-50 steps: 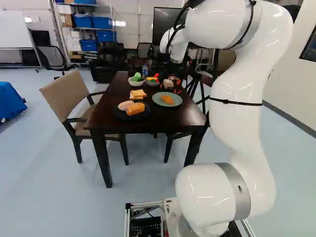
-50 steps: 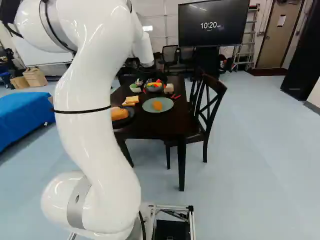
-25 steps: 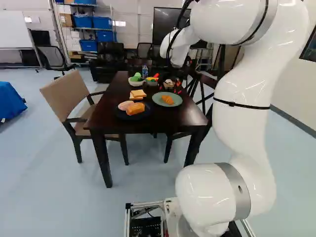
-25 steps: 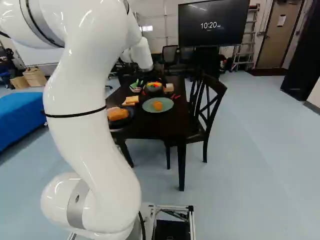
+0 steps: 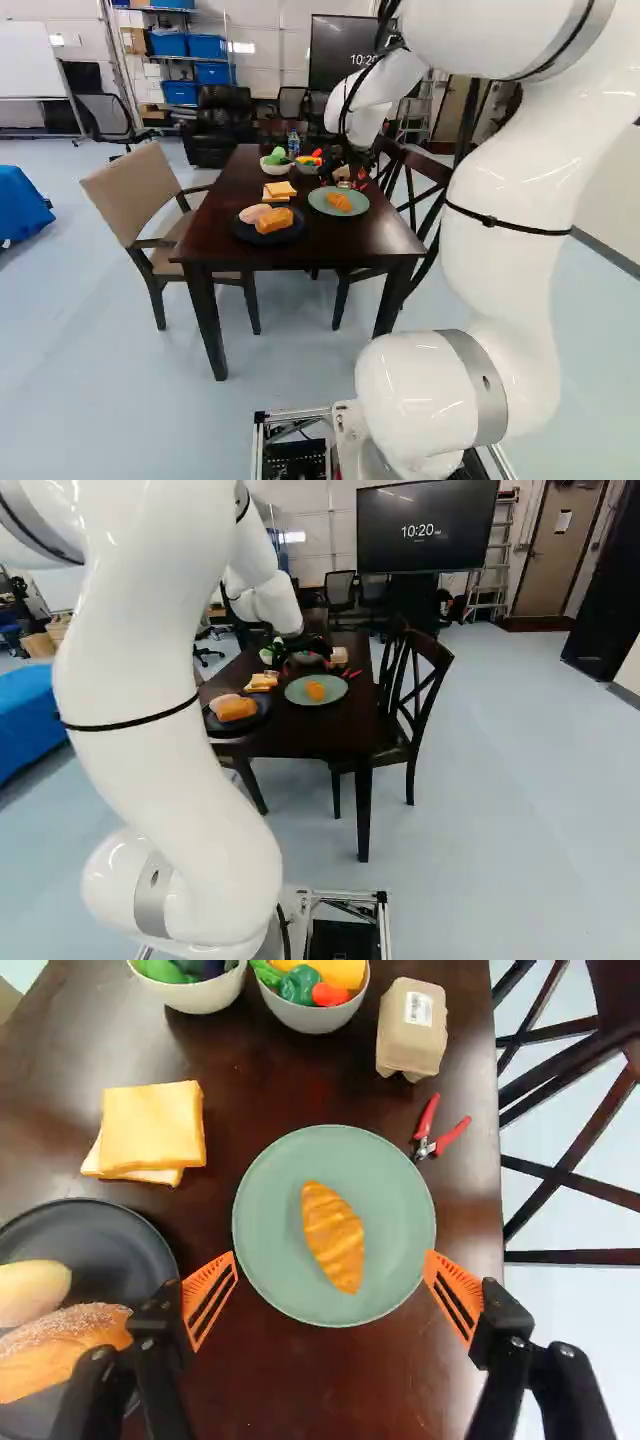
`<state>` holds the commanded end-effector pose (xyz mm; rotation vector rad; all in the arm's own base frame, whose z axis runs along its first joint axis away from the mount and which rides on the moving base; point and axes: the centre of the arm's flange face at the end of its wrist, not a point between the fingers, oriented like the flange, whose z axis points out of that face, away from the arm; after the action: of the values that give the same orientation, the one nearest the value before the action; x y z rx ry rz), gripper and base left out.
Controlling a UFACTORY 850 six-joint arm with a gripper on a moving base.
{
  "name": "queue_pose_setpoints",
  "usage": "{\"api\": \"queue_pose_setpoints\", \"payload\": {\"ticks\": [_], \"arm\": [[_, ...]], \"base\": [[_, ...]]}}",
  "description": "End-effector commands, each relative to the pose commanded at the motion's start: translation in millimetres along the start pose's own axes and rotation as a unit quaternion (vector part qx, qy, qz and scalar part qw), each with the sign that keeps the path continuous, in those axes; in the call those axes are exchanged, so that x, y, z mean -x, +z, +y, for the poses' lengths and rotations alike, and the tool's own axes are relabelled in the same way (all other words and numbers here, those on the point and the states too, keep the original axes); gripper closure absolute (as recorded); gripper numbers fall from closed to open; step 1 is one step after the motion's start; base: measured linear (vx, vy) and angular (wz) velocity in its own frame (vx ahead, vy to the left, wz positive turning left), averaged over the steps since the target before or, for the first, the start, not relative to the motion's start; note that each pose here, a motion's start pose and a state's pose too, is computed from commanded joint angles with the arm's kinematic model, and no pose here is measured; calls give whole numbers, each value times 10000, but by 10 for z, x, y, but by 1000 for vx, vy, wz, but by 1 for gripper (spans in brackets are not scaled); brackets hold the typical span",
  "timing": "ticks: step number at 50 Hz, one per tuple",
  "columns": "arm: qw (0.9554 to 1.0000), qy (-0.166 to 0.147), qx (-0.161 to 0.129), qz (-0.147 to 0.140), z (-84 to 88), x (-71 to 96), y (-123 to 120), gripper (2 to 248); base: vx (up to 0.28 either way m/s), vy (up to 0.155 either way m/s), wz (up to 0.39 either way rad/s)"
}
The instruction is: Move the croissant to the empty plate
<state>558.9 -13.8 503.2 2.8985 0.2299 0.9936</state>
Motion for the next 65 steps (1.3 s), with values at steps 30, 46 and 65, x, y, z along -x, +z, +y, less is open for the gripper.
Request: {"api": "queue_pose_setpoints", "payload": {"ticks": [30, 46, 65], "arm": [[9944, 291, 110, 1011, -222, 966, -186, 3], [9875, 434, 142, 1508, -334, 1492, -302, 3], [9781, 573, 159, 1995, -443, 2038, -431, 3]], "base": [[0, 0, 0], [0, 0, 0], [0, 0, 0]]}}
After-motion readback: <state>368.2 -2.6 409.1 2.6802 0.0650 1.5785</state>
